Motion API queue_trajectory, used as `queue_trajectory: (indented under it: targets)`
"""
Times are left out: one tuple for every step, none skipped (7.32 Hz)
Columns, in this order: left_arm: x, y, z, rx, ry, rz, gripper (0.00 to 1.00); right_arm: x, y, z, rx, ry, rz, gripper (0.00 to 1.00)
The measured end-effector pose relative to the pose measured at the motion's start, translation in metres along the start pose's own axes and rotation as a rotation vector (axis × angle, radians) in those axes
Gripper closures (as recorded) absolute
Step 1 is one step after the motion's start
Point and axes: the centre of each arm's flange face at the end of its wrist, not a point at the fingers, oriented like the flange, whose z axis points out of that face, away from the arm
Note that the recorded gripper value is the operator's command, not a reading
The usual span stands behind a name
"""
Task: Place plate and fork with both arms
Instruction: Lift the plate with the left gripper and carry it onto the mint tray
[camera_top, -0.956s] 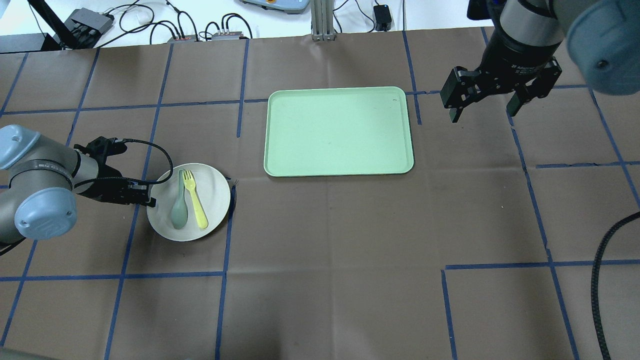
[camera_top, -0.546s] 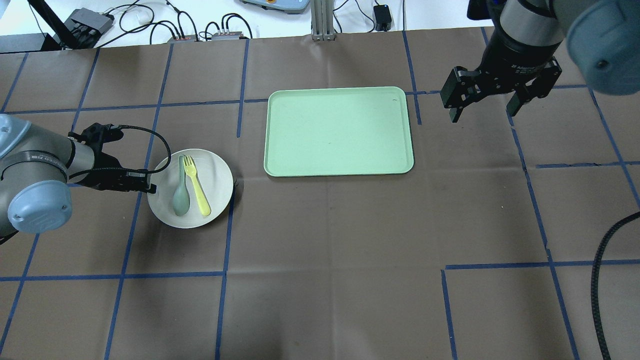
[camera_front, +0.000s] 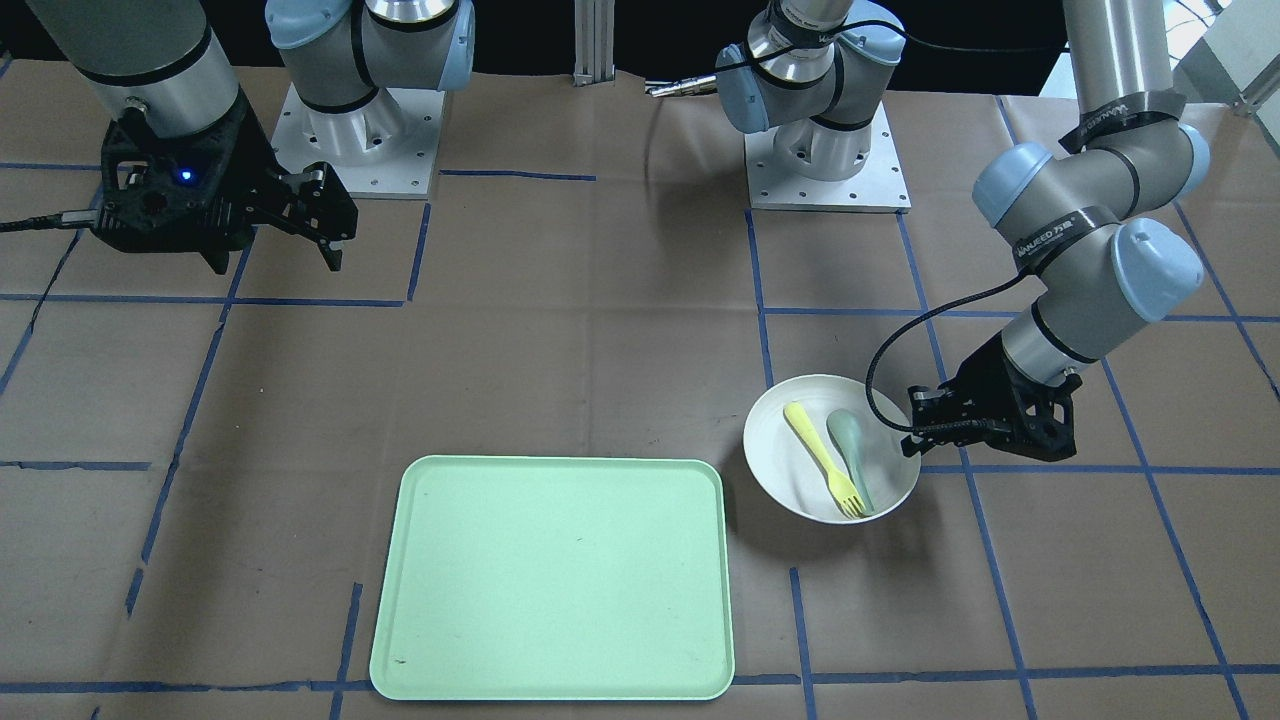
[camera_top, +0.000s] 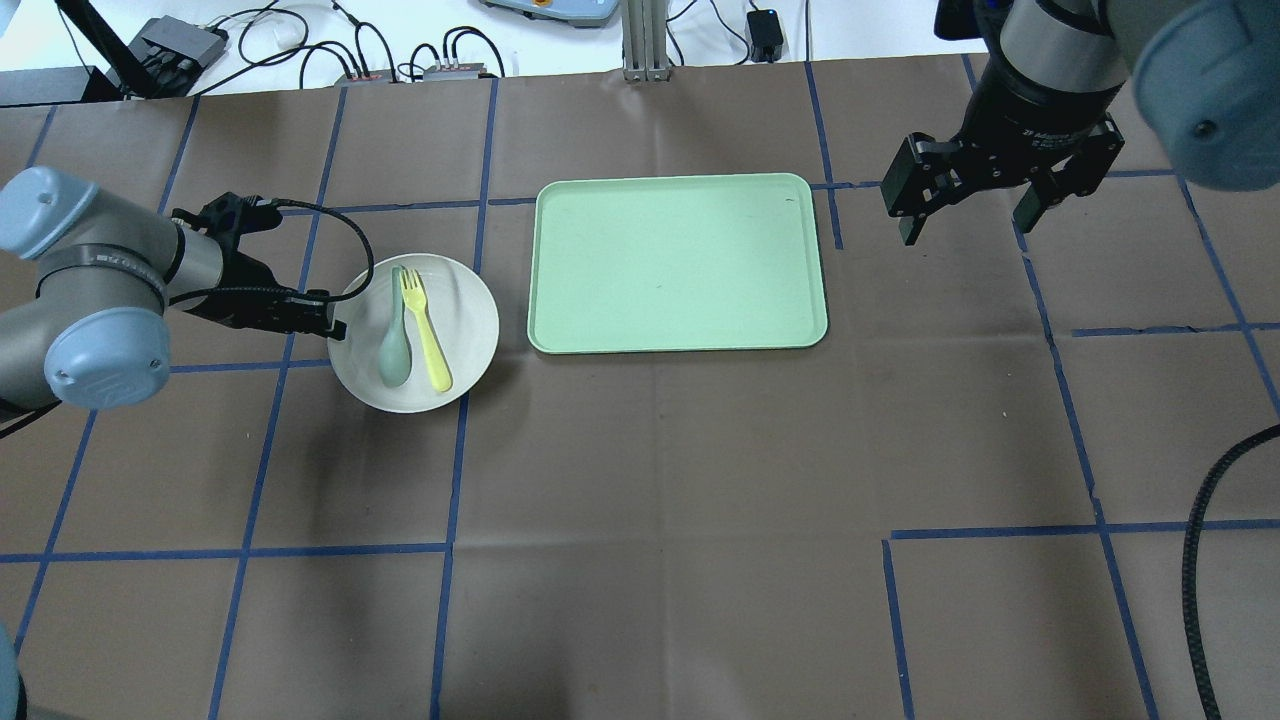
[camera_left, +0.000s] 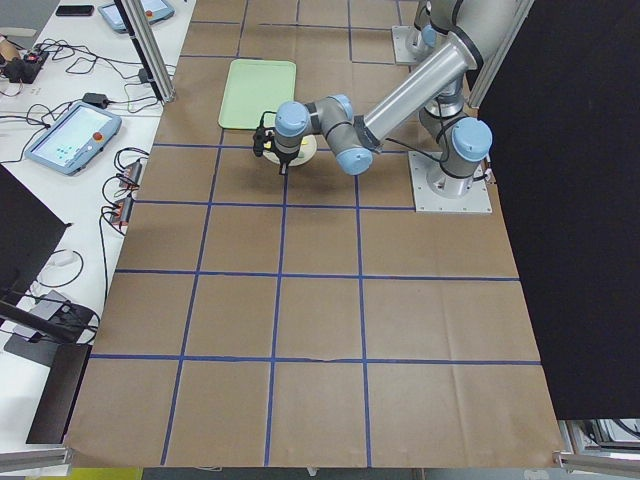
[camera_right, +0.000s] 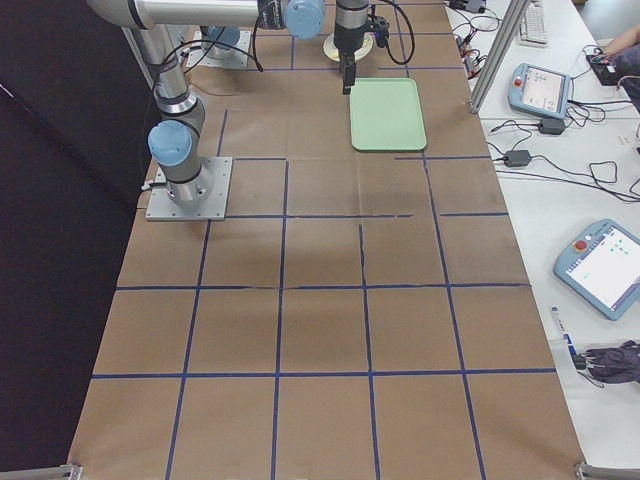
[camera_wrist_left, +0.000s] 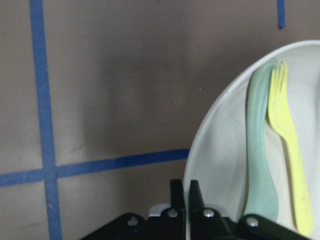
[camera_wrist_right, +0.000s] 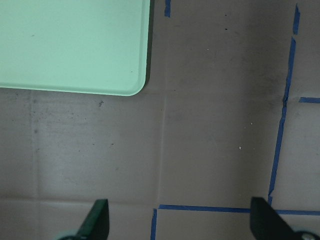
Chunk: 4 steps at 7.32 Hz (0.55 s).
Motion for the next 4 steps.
queue_trajectory:
  targets:
    - [0.019, -0.026, 0.006, -0.002, 0.002, 0.024, 1.0, 0.0, 0.0, 0.0, 0.0, 0.0, 0.0, 0.0]
    - [0.043, -0.051, 0.013, -0.006, 0.005, 0.044, 1.0, 0.0, 0.0, 0.0, 0.0, 0.0, 0.0, 0.0]
    - [0.073, -0.073, 0.022, -0.014, 0.01, 0.061, 1.0, 0.0, 0.0, 0.0, -0.001, 0.0, 0.0, 0.0]
    - [0.104, -0.091, 0.033, -0.024, 0.016, 0.075, 1.0, 0.0, 0.0, 0.0, 0.0, 0.001, 0.0, 0.0]
